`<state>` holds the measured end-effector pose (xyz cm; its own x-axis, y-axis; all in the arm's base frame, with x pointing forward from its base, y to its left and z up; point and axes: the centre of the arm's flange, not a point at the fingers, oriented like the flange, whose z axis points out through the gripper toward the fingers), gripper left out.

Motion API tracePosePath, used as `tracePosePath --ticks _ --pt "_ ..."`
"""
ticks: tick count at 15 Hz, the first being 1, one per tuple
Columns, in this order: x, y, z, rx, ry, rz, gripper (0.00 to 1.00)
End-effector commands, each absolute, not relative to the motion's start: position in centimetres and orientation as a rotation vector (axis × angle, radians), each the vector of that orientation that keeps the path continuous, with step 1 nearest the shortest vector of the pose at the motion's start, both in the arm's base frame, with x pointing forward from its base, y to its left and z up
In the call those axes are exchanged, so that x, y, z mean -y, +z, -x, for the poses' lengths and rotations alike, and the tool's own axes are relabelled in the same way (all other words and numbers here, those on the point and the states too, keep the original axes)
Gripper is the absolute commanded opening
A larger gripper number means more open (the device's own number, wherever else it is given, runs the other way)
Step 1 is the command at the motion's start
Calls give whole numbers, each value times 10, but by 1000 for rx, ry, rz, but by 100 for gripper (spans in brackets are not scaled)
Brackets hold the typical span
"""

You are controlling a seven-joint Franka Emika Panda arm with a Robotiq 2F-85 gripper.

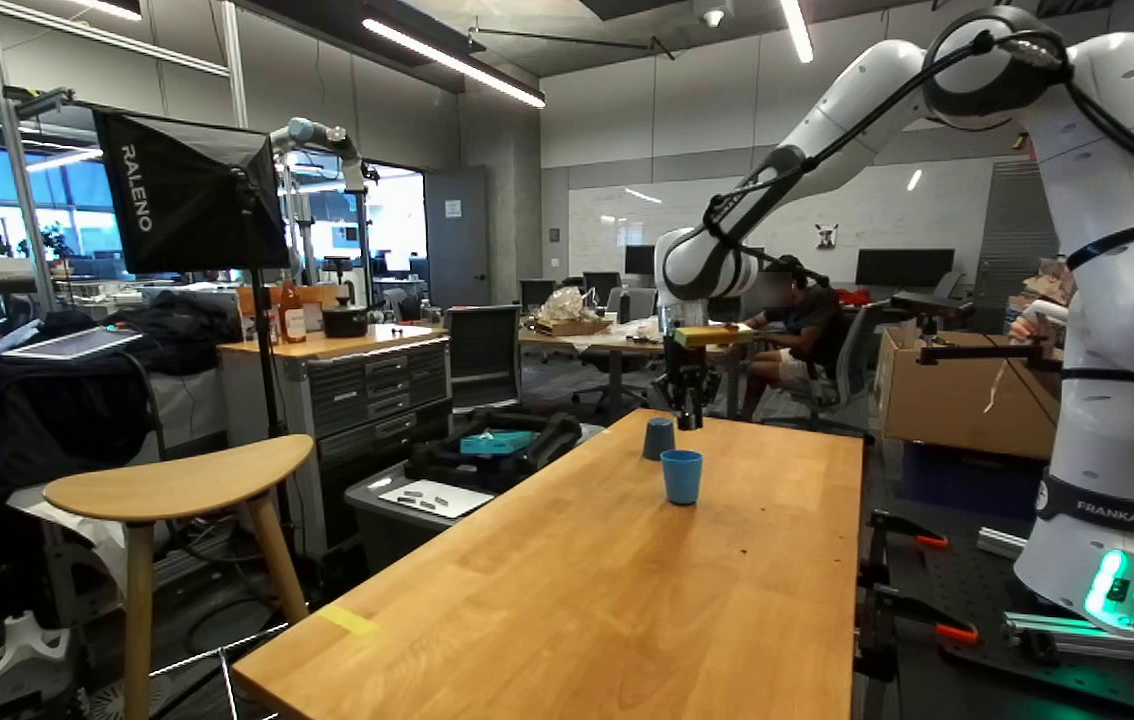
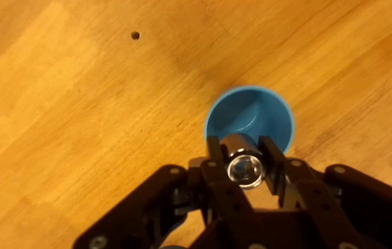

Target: Put the object in the blue cup

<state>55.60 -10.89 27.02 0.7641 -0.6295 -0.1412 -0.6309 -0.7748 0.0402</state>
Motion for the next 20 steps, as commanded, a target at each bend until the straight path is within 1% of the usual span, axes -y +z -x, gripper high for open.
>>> tracePosePath --ticks 1,6,13,18,19,20 --pt "90 303 -541 -983 265 2914 8" --pt "85 283 -555 -1002 259 2886 8" --pt "89 224 -564 -1072 305 2878 8" --pt "97 207 -580 -1086 254 2888 8" --pt "99 207 -583 -1088 246 2886 23" --pt "102 208 -589 -1088 239 2888 56"
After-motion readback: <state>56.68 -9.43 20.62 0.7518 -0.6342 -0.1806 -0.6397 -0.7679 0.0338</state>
